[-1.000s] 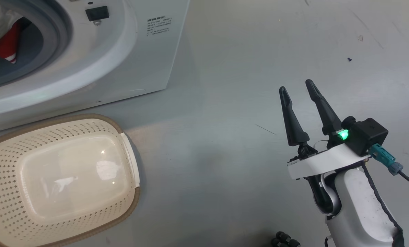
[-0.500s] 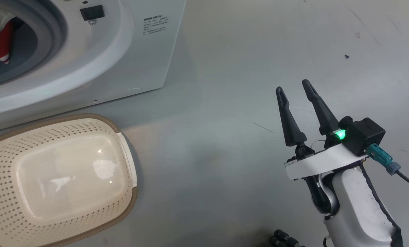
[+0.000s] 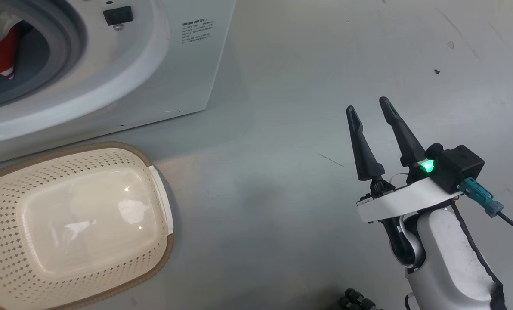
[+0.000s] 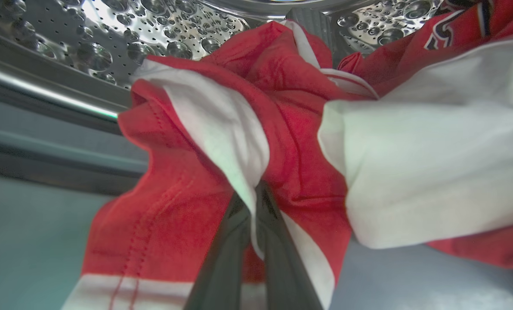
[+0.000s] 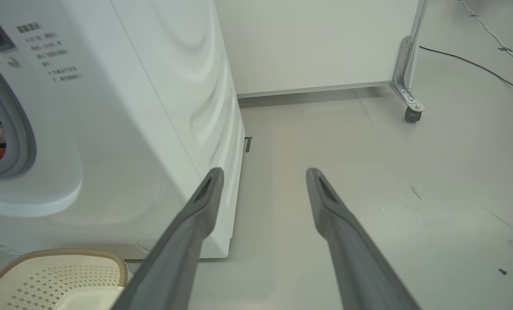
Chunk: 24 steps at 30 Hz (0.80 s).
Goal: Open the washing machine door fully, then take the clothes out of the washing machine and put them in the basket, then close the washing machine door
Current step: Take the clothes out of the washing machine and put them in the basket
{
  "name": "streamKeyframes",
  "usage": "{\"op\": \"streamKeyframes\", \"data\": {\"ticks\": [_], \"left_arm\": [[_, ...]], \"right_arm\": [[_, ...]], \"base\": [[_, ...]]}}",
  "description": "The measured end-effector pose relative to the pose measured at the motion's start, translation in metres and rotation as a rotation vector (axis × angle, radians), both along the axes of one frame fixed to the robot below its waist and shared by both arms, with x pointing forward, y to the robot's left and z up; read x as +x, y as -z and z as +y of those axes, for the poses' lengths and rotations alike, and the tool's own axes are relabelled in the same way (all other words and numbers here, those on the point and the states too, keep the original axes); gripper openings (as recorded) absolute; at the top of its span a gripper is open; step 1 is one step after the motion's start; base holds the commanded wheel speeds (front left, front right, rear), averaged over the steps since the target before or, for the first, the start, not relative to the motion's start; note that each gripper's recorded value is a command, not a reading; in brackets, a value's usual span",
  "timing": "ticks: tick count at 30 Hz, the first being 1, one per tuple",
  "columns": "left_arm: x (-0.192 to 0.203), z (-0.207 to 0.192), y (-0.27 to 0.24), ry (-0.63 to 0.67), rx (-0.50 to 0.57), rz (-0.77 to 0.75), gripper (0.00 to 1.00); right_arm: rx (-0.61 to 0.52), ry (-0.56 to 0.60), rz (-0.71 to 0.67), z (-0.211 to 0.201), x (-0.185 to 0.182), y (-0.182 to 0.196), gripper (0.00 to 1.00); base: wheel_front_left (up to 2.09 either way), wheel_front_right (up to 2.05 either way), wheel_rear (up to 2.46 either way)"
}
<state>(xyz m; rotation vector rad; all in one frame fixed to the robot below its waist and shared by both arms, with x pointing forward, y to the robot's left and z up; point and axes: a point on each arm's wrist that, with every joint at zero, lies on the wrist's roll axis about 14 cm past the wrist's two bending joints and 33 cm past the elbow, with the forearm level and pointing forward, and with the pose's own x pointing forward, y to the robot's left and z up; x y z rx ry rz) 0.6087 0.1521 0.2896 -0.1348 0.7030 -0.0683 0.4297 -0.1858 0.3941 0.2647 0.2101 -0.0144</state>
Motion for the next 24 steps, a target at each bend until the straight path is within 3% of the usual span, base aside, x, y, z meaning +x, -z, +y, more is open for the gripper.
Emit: {"op": "streamKeyframes", "data": {"ticks": [10,19,24], "left_arm": [[0.000,0.001,-0.004,-0.004,-0.005,-0.018,0.00],[0.000,-0.020,-0.030,0.095,-0.009,-0.125,0.00],[-0.003,-0.025,-0.053,0.089,-0.039,-0.198,0.00]], "right_arm": [[0.000,-0.003,-0.013,0.002,0.004,-0.003,1.00],[0.006,-0.010,-0.041,0.005,0.007,-0.013,1.00],[0.007,-0.022,-0.064,0.009,0.008,-0.022,1.00]], "base": [[0.00,0.00,0.00],[0.00,0.00,0.00],[0.00,0.00,0.00]]}}
